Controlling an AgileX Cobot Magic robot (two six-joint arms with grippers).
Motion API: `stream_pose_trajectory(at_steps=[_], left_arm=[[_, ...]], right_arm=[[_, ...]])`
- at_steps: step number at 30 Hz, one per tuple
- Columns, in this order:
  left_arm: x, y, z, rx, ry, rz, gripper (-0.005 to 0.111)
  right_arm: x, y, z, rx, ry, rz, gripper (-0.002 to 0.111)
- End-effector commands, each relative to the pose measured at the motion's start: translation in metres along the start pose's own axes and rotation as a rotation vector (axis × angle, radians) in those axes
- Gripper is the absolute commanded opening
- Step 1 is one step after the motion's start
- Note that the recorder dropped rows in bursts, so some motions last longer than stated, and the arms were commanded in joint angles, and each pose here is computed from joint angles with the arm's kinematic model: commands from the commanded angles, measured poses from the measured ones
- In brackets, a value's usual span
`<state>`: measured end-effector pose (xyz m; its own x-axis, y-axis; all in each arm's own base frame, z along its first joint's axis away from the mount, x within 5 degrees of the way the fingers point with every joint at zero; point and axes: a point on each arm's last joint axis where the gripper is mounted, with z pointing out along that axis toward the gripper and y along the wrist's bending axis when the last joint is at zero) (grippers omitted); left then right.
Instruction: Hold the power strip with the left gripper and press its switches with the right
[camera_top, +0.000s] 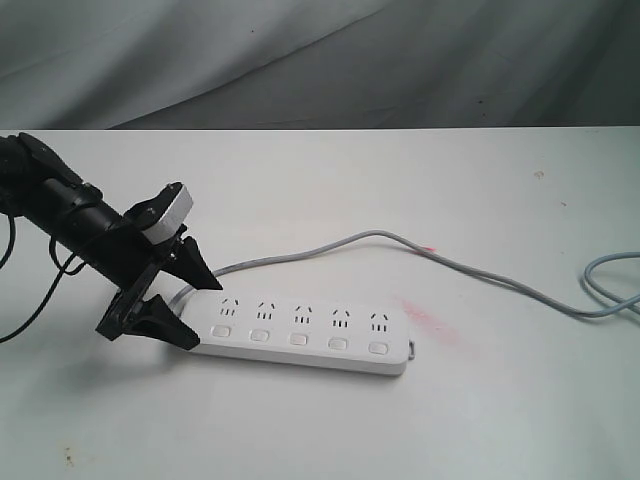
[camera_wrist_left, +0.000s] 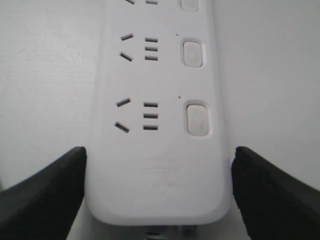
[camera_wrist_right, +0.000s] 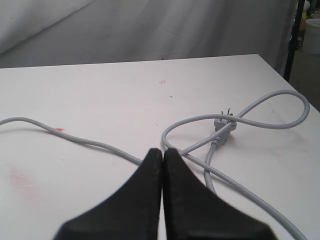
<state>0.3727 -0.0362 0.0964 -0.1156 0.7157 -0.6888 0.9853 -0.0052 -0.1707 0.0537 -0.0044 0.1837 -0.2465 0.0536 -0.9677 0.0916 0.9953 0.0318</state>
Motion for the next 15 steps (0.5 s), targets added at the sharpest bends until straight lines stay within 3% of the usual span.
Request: stream_pose_trajectory(at_steps=[1,15], left_arm=[[-0.0025,0.0009,-0.0013,-0.003,-0.010,0.003,0.023],[-0.0056,0.0021,-0.0013,-0.015,-0.046,-0.013,0.023]], right_arm=[[0.0011,-0.0008,0.0000,0.011,-0.001,-0.013,0.000],[0.0011,-0.0008,0.0000,0.011,-0.001,-0.013,0.000]])
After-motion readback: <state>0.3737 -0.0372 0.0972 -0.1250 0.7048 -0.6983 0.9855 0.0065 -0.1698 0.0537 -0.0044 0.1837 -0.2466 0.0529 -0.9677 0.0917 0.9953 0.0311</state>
